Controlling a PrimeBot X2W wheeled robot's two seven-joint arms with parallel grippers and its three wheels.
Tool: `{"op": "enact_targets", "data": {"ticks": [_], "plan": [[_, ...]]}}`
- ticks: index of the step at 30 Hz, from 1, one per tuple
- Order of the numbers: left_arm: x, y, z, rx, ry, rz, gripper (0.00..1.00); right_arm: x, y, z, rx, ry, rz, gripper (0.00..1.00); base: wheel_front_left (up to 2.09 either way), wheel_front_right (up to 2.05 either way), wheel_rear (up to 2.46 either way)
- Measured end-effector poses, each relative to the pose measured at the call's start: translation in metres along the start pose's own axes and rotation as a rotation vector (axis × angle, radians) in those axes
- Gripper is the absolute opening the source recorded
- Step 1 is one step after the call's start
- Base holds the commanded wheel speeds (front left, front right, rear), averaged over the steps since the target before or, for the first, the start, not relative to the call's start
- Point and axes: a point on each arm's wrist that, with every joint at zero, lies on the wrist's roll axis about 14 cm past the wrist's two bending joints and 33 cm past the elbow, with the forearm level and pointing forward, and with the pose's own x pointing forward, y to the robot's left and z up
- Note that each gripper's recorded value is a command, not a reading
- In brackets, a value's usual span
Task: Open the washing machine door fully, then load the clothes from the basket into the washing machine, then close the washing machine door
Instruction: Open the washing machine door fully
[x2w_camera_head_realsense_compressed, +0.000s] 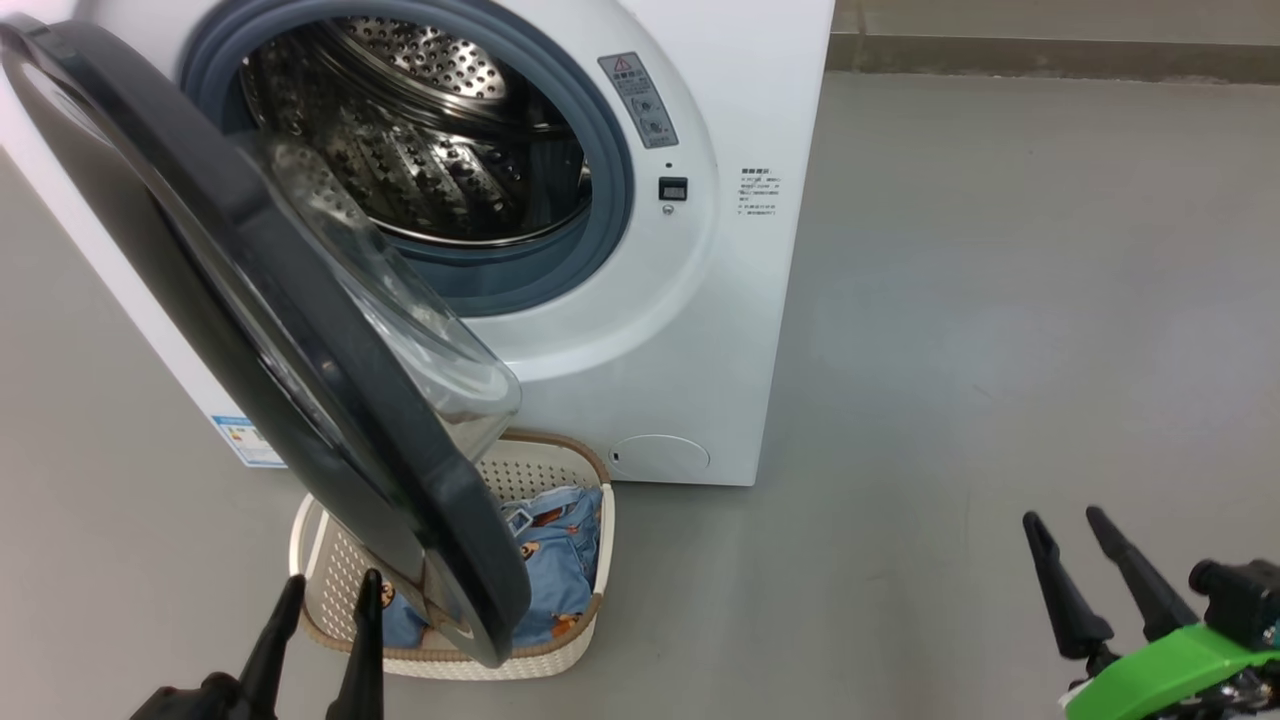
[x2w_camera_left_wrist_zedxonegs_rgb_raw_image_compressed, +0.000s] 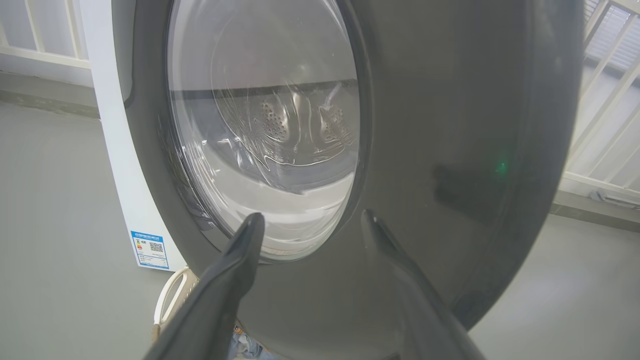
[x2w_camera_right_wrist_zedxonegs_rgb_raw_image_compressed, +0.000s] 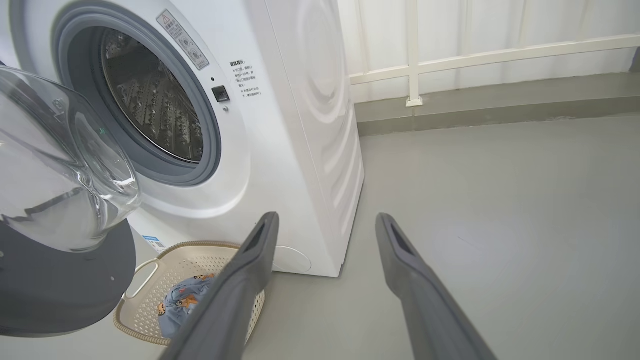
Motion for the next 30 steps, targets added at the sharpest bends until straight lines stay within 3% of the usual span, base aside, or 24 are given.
{"op": "enact_targets", "data": {"ticks": [10,11,12,13,14,22,30], "plan": [[0.000,0.006,0.001,0.002,-0.002,0.018,0.98,-0.007,-0.002,-0.012,0.012,0.022,-0.025,1.00,0.00,0.00,0.00],[0.000,0.006,0.001,0.001,-0.003,0.020,0.65,-0.007,-0.002,-0.012,0.013,0.020,-0.026,1.00,0.00,0.00,0.00],[0.000,0.006,0.001,0.000,-0.005,0.021,0.43,-0.007,-0.002,-0.011,0.010,0.019,-0.026,1.00,0.00,0.00,0.00],[0.000,0.006,0.002,-0.002,-0.007,0.022,0.13,-0.007,-0.001,-0.011,0.008,0.018,-0.026,1.00,0.00,0.00,0.00],[0.000,0.006,0.003,-0.005,-0.012,0.024,0.00,-0.007,-0.002,-0.010,0.008,0.016,-0.026,1.00,0.00,0.00,0.00],[0.002,0.011,0.049,-0.022,-0.169,0.058,0.00,-0.006,0.003,-0.007,0.014,0.003,-0.017,1.00,0.00,0.00,0.00],[-0.005,-0.033,0.150,-0.022,-0.491,-0.075,0.00,-0.006,0.008,-0.005,0.016,-0.003,-0.003,1.00,0.00,0.00,0.00]]}}
